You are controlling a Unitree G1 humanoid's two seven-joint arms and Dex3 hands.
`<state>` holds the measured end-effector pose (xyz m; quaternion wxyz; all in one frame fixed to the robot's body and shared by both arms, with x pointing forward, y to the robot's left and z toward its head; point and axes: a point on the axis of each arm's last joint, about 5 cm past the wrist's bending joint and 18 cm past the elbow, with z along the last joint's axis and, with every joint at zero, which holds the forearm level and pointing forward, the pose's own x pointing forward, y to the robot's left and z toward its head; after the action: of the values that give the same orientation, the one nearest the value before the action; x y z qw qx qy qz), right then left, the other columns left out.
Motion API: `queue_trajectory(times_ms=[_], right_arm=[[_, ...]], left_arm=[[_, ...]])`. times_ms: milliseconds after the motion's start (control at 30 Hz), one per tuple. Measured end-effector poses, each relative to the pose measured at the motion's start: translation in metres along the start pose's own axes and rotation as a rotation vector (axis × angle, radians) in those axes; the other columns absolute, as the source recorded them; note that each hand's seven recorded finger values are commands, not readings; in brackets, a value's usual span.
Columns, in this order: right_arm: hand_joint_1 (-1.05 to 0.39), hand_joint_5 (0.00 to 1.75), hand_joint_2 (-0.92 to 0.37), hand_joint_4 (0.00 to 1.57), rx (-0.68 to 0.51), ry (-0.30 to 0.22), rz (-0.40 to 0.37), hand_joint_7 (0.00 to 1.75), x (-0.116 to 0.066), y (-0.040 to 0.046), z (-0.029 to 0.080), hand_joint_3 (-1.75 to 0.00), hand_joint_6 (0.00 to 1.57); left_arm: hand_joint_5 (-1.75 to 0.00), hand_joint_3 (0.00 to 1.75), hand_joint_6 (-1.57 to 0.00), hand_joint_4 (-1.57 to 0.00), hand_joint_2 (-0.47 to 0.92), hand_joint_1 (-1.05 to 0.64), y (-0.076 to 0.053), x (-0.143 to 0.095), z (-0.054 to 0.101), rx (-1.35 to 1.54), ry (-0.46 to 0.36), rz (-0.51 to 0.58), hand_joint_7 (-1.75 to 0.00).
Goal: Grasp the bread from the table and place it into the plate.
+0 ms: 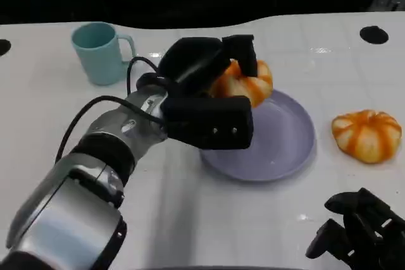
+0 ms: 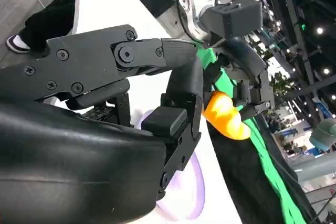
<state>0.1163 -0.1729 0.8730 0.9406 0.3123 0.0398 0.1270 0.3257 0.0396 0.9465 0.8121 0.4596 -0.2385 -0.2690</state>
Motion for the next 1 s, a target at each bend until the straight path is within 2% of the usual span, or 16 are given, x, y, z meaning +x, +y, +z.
queue_trajectory(times_ms=[67, 233, 400, 467, 500, 533, 567, 600, 667, 700, 767, 867, 1000], right_arm=[[-0.53, 1.51, -0.92, 0.57, 0.002, -0.001, 0.002, 1.01, 0.000, 0.0006, 0.000, -0.23, 0.64], [-0.53, 1.50, -0.92, 0.56, 0.005, -0.002, -0.003, 1.00, 0.000, 0.0011, -0.001, -0.22, 0.63], [-0.53, 1.50, -0.92, 0.56, 0.009, -0.003, -0.001, 1.00, 0.000, 0.0019, -0.001, -0.22, 0.63], [-0.53, 1.50, -0.92, 0.56, 0.012, -0.003, -0.001, 1.00, 0.000, 0.0024, -0.002, -0.24, 0.63], [-0.53, 1.50, -0.92, 0.56, 0.012, -0.003, -0.001, 1.00, 0.000, 0.0026, -0.002, -0.24, 0.63], [-0.53, 1.50, -0.92, 0.56, 0.012, -0.003, 0.000, 1.00, 0.000, 0.0029, -0.002, -0.24, 0.63], [-0.53, 1.50, -0.92, 0.56, 0.011, -0.005, 0.002, 1.00, 0.000, 0.0033, -0.001, -0.24, 0.63], [-0.53, 1.50, -0.92, 0.56, 0.009, -0.006, 0.002, 0.99, -0.001, 0.0036, -0.001, -0.24, 0.63], [-0.53, 1.49, -0.92, 0.56, 0.008, -0.007, 0.002, 0.99, -0.001, 0.0039, -0.001, -0.23, 0.63], [-0.53, 1.49, -0.92, 0.56, 0.009, -0.008, 0.001, 0.99, -0.001, 0.0041, -0.001, -0.23, 0.63], [-0.53, 1.49, -0.92, 0.56, 0.010, -0.008, -0.001, 0.98, -0.002, 0.0042, -0.001, -0.23, 0.63], [-0.53, 1.49, -0.92, 0.56, 0.010, -0.008, -0.001, 0.98, -0.002, 0.0042, -0.001, -0.23, 0.63], [-0.53, 1.49, -0.92, 0.56, 0.009, -0.008, -0.001, 0.98, -0.002, 0.0042, -0.001, -0.24, 0.63]], left_arm=[[-1.75, 1.07, -0.75, -0.92, 0.51, -0.13, -0.003, 0.002, 0.003, 0.003, -0.007, -0.021, -1.75], [-1.75, 0.81, -0.71, -0.89, 0.61, -0.14, -0.009, 0.006, 0.010, 0.054, 0.009, -0.090, -1.75], [-1.75, 0.77, -0.69, -0.87, 0.64, -0.09, -0.016, 0.008, 0.014, 0.084, 0.040, -0.153, -1.74], [-1.75, 0.79, -0.69, -0.81, 0.64, -0.08, -0.017, 0.009, 0.015, 0.084, 0.047, -0.164, -1.68], [-1.75, 0.78, -0.72, -0.79, 0.65, -0.07, -0.018, 0.009, 0.016, 0.084, 0.050, -0.168, -1.58], [-1.68, 0.77, -0.77, -0.77, 0.66, -0.08, -0.018, 0.009, 0.016, 0.083, 0.054, -0.174, -1.40], [-1.40, 0.61, -0.82, -0.69, 0.71, -0.09, -0.019, 0.009, 0.016, 0.084, 0.059, -0.177, -1.06], [-1.11, 0.44, -0.86, -0.66, 0.78, -0.10, -0.019, 0.010, 0.017, 0.082, 0.065, -0.184, -0.78], [-0.64, 0.17, -0.87, -0.66, 0.89, -0.12, -0.020, 0.011, 0.018, 0.060, 0.091, -0.209, -0.28], [-0.56, 0.13, -0.86, -0.66, 0.90, -0.13, -0.020, 0.011, 0.018, 0.047, 0.104, -0.224, -0.20], [-0.40, 0.14, -0.62, -0.52, 0.92, -0.25, -0.021, 0.012, 0.019, 0.036, 0.112, -0.250, -0.04], [-0.22, 0.19, -0.33, -0.27, 0.92, -0.43, -0.022, 0.012, 0.020, 0.070, 0.102, -0.303, 0.00], [-0.11, 0.24, -0.18, -0.11, 0.92, -0.59, -0.023, 0.012, 0.021, 0.140, 0.103, -0.373, 0.00]])
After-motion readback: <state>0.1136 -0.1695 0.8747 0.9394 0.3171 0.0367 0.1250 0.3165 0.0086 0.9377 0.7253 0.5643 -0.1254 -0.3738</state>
